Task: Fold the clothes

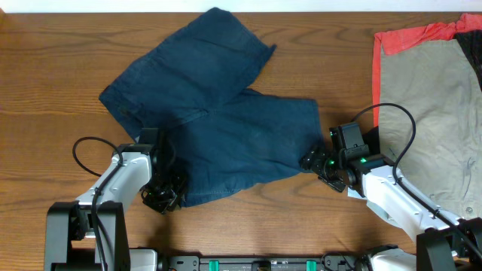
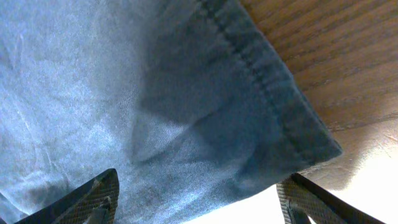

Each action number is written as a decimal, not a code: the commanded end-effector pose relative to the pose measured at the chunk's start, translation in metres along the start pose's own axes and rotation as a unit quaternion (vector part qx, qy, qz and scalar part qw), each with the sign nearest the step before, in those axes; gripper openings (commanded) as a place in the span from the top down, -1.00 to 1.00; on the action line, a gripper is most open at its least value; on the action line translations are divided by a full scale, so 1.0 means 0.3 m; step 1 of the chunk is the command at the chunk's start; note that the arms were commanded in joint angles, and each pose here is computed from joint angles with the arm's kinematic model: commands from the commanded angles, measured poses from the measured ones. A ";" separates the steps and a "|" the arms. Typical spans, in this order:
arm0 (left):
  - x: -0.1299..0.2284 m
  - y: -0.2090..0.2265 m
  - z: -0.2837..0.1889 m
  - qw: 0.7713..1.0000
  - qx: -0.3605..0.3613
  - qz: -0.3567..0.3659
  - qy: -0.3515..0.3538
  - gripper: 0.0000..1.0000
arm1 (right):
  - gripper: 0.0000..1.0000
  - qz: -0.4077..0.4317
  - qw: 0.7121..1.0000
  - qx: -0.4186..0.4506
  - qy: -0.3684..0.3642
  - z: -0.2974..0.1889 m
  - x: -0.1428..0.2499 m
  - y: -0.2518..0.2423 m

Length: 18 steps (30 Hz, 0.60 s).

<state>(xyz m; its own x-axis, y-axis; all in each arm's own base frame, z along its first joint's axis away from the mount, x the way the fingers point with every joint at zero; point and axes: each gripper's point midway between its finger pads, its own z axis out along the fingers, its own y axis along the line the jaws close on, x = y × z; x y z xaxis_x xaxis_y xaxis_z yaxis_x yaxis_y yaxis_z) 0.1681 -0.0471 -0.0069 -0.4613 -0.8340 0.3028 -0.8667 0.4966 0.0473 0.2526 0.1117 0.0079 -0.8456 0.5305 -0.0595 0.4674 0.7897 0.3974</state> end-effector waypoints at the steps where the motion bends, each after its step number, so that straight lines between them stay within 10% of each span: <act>1: -0.052 0.091 0.037 0.997 -0.056 -0.017 -0.045 0.53 | -0.53 0.022 0.999 0.026 -0.023 0.010 -0.015 -0.036; 4: -0.050 0.108 0.049 0.997 -0.062 -0.018 -0.046 0.63 | -0.25 0.018 0.999 0.005 -0.042 0.011 -0.046 -0.002; 9: -0.051 0.110 0.050 0.997 -0.063 -0.007 -0.046 0.88 | 0.98 0.019 0.998 0.012 -0.061 0.012 -0.072 -0.007; 18: -0.045 0.058 -0.066 0.992 -0.055 0.099 -0.047 0.88 | 0.98 -0.024 0.994 -0.003 -0.106 -0.117 -0.195 0.011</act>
<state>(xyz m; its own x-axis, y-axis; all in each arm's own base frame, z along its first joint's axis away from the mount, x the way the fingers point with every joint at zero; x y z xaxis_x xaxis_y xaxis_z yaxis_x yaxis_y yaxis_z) 0.1532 -0.0389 -0.0011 -0.5593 -0.7700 0.3071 -0.7892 0.6079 0.0868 0.2698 0.0926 0.0143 -0.8148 0.5610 -0.1464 0.4732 0.7893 0.3913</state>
